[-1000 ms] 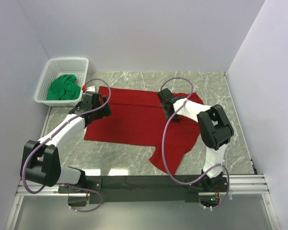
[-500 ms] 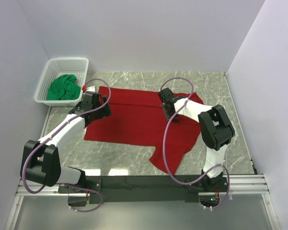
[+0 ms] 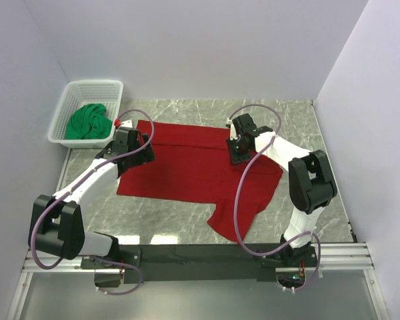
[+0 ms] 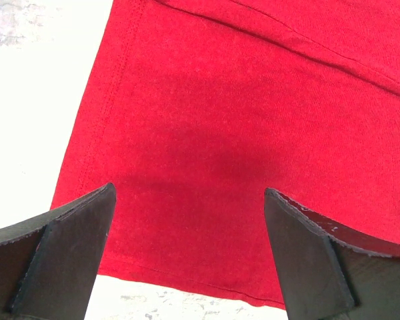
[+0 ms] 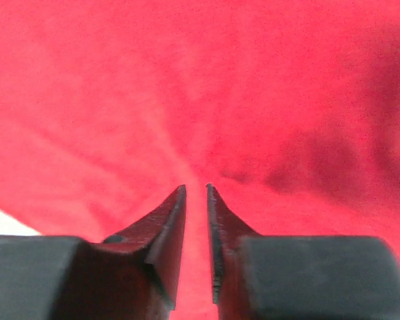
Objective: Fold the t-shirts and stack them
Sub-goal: Fold the tshirt
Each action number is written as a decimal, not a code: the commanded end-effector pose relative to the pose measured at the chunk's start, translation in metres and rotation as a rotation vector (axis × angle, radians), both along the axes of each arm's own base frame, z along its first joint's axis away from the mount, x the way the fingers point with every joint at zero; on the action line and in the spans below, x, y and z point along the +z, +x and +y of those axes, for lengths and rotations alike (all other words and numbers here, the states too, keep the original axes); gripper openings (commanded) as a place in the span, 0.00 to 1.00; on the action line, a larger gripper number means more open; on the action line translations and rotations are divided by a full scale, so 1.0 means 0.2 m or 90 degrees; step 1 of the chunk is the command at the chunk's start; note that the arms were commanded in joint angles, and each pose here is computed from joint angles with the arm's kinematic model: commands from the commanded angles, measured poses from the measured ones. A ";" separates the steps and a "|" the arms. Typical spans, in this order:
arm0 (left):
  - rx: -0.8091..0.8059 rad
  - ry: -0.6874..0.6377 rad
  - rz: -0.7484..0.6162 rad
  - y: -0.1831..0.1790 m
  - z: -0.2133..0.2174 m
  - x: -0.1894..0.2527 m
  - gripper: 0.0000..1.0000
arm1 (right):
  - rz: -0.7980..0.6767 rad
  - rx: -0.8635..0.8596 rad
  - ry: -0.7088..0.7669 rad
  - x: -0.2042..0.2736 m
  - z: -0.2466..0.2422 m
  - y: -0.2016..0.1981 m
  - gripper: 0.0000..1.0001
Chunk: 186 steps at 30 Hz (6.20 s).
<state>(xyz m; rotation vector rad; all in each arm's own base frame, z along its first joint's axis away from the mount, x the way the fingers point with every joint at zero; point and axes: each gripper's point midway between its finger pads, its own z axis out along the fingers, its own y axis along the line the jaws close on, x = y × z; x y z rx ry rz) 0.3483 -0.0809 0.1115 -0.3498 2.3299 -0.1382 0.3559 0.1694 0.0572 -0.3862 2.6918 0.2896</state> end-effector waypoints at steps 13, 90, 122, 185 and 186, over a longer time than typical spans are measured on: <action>-0.012 -0.015 -0.006 0.01 -0.04 0.02 0.98 | -0.082 -0.387 -0.016 0.22 -0.58 0.08 0.49; 0.013 -0.087 0.081 -0.10 -0.01 -0.15 0.89 | 0.162 -0.674 0.096 -0.09 -0.84 -0.65 0.38; -0.022 -0.088 0.131 -0.23 -0.09 -0.25 0.90 | 0.064 -0.722 0.105 -0.15 -1.03 -0.45 0.42; -0.028 -0.066 0.144 -0.26 -0.06 -0.26 0.89 | 0.062 -0.636 0.153 0.03 -0.98 -0.49 0.27; -0.028 -0.066 0.143 -0.26 -0.06 -0.26 0.89 | 0.067 -0.644 0.149 0.02 -0.98 -0.51 0.21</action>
